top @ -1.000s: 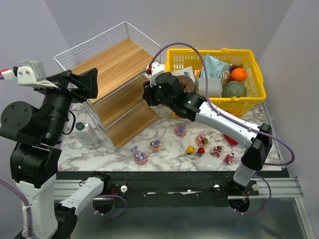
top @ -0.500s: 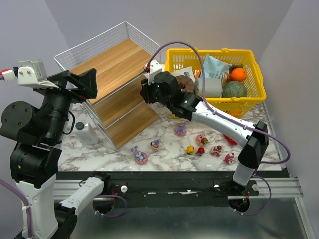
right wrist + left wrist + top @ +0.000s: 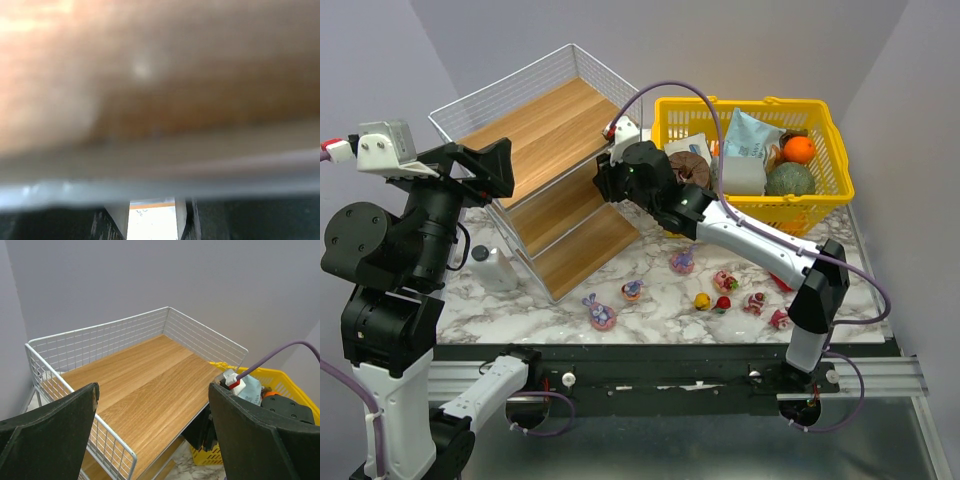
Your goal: Place and organize the plastic toys onto the shelf
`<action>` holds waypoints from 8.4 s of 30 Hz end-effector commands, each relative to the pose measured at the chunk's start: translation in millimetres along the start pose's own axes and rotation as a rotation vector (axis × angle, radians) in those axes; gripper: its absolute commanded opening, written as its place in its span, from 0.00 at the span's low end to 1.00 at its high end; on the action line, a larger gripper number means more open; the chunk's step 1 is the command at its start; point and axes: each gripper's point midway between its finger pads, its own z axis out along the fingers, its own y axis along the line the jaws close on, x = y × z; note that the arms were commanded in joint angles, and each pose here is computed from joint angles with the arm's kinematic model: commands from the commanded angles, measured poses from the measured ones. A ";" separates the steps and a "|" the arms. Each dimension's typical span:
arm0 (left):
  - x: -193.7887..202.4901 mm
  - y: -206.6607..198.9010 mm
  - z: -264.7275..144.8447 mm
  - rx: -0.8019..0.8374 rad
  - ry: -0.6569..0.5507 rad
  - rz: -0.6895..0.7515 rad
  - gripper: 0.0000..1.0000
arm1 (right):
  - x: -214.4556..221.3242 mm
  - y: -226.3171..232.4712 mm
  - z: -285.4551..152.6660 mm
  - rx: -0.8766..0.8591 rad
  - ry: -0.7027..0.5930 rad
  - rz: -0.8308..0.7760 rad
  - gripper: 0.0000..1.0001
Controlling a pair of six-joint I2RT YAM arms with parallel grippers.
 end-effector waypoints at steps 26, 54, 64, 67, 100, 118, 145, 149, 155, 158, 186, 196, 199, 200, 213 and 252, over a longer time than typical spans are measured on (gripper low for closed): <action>4.7 9.4 0.3 -0.037 0.012 0.058 0.99 | 34.4 -10.3 16.5 0.044 0.093 -0.065 0.54; 8.8 9.0 -2.2 -0.032 0.018 0.042 0.99 | -4.5 6.8 -49.7 -0.124 -0.028 0.008 0.87; 10.4 9.5 -15.0 -0.026 0.017 0.023 0.99 | 44.4 -0.8 -125.1 -0.192 0.033 0.099 0.87; 11.2 10.1 -19.9 -0.025 0.018 0.023 0.99 | 67.8 -17.5 -148.5 -0.131 0.075 0.144 0.87; 35.1 4.0 -19.1 0.014 0.078 -0.021 0.99 | 315.0 -98.4 -200.0 0.362 0.613 0.283 0.60; 37.5 5.1 -19.8 0.014 0.081 -0.009 0.99 | 216.4 -64.9 -184.1 0.175 0.482 0.282 0.06; 29.4 7.1 -19.1 -0.006 0.058 -0.019 0.99 | 19.9 57.6 -75.3 -0.150 0.177 0.233 0.06; 28.3 9.4 -20.9 -0.016 0.056 -0.012 0.99 | 19.8 63.6 -63.8 -0.145 0.180 0.232 0.06; 29.1 13.6 -21.1 -0.033 0.058 0.011 0.99 | 15.0 65.1 -58.3 -0.138 0.163 0.229 0.06; 28.9 15.7 -21.4 -0.042 0.056 0.022 0.99 | 11.3 67.4 -54.4 -0.140 0.153 0.228 0.06; 28.7 21.1 -22.1 -0.064 0.051 0.051 0.99 | 34.6 65.1 -26.8 -0.057 0.235 0.144 0.29; 28.3 21.2 -22.6 -0.065 0.049 0.047 0.99 | 28.7 63.6 -33.2 -0.048 0.216 0.143 0.24; 28.3 21.0 -23.3 -0.063 0.050 0.047 0.99 | 23.2 63.8 -41.6 -0.057 0.206 0.148 0.13; 28.6 21.3 -22.7 -0.065 0.051 0.048 0.99 | 23.0 62.8 -42.9 -0.057 0.206 0.152 0.09; 31.9 20.9 -22.2 -0.062 0.057 0.041 0.99 | 27.6 61.9 -55.3 -0.051 0.225 0.161 0.09; 31.4 23.3 -22.9 -0.072 0.056 0.053 0.99 | 30.8 59.3 -17.1 -0.002 0.131 0.121 0.32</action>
